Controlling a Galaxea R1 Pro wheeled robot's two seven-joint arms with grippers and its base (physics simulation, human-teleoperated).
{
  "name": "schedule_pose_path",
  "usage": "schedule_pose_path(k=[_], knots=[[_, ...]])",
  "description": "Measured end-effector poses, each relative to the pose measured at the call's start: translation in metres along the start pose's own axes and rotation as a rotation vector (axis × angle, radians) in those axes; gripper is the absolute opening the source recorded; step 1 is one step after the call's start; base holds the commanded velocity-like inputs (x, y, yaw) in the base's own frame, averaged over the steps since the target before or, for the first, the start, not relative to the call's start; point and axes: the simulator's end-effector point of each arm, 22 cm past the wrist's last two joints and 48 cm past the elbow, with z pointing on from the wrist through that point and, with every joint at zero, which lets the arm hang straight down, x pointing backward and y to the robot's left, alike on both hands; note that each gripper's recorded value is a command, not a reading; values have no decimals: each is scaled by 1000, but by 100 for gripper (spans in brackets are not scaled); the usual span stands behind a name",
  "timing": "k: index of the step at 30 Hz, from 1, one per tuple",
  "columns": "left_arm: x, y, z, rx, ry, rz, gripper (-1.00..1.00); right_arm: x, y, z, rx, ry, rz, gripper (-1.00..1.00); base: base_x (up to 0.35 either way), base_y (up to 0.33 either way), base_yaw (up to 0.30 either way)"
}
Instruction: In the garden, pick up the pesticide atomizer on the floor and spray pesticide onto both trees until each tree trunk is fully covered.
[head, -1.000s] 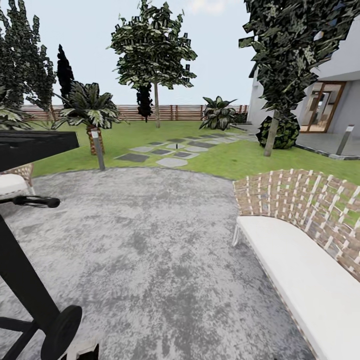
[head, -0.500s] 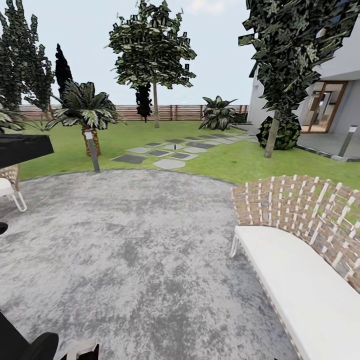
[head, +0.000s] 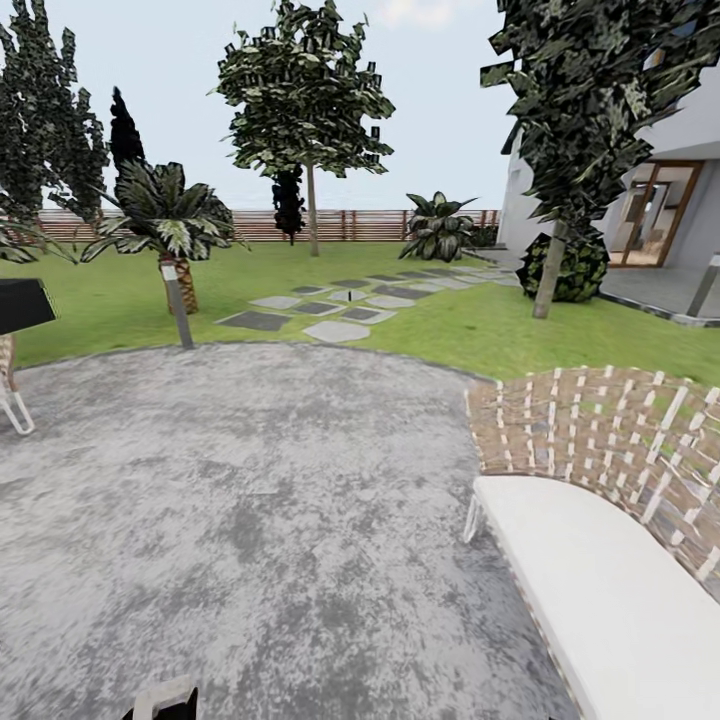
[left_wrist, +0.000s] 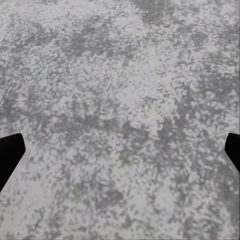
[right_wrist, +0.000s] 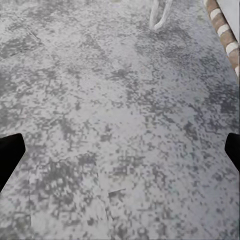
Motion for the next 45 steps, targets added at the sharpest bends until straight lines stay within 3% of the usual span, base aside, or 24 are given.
schedule_pose_path(k=[7, 45], knots=[[0, 0, 0, 0, 0, 1, 100, -1, 0, 0, 0, -1, 0, 100, 340, -1, 224], [1, 1, 0, -1, 1, 0, 100, -1, 0, 0, 1, -1, 0, 100, 340, 0, 41]])
